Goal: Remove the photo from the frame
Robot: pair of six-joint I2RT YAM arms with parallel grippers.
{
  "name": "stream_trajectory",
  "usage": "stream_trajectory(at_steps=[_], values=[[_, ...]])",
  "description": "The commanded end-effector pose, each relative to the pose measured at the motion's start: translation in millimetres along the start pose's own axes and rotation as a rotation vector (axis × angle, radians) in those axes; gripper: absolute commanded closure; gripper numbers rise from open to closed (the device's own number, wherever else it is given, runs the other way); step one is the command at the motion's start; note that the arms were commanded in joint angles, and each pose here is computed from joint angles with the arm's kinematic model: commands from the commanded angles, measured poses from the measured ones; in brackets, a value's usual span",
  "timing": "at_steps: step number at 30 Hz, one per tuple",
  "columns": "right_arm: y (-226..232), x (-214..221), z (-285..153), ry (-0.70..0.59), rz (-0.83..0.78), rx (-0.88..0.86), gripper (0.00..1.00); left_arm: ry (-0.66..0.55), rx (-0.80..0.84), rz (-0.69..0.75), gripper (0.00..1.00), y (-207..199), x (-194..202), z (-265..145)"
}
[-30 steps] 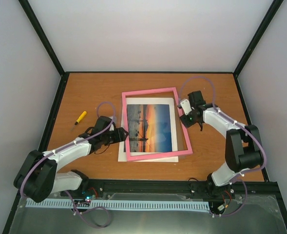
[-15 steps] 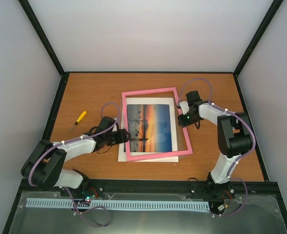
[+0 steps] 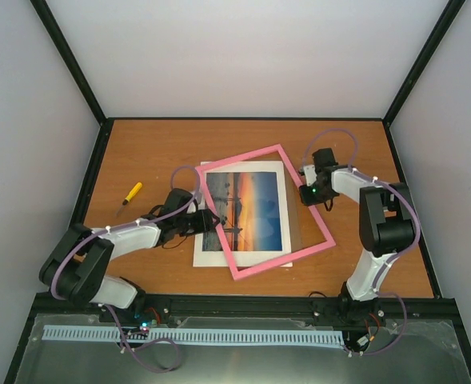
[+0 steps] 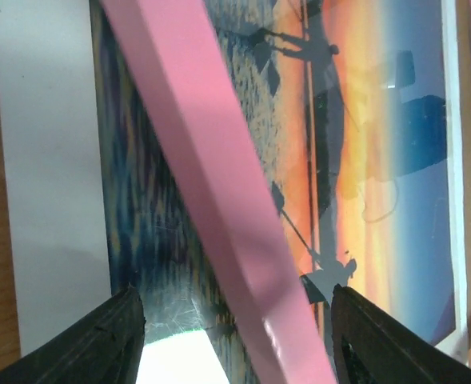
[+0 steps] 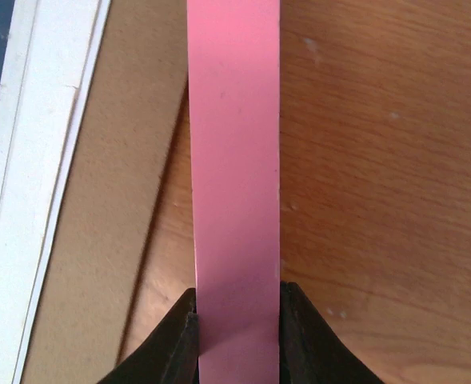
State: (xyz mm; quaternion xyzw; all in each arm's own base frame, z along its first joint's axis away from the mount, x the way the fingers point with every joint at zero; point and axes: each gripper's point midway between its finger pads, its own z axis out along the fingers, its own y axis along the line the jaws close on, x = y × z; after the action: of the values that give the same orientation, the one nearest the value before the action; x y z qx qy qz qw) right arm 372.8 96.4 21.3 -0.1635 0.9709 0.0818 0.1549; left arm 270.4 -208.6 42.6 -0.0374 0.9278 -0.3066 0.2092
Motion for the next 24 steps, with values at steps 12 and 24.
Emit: stream_trajectory(at_steps=[12, 24], values=[[-73.3, -19.3, -72.0, -0.209, 0.272, -0.062, 0.97, -0.194, 0.050, 0.100, 0.35, -40.0, -39.7, -61.5], [-180.8, 9.8, -102.8, -0.230, 0.332, 0.093, 0.97, -0.173, 0.034, 0.102, 0.35, -32.5, -32.5, -56.9]])
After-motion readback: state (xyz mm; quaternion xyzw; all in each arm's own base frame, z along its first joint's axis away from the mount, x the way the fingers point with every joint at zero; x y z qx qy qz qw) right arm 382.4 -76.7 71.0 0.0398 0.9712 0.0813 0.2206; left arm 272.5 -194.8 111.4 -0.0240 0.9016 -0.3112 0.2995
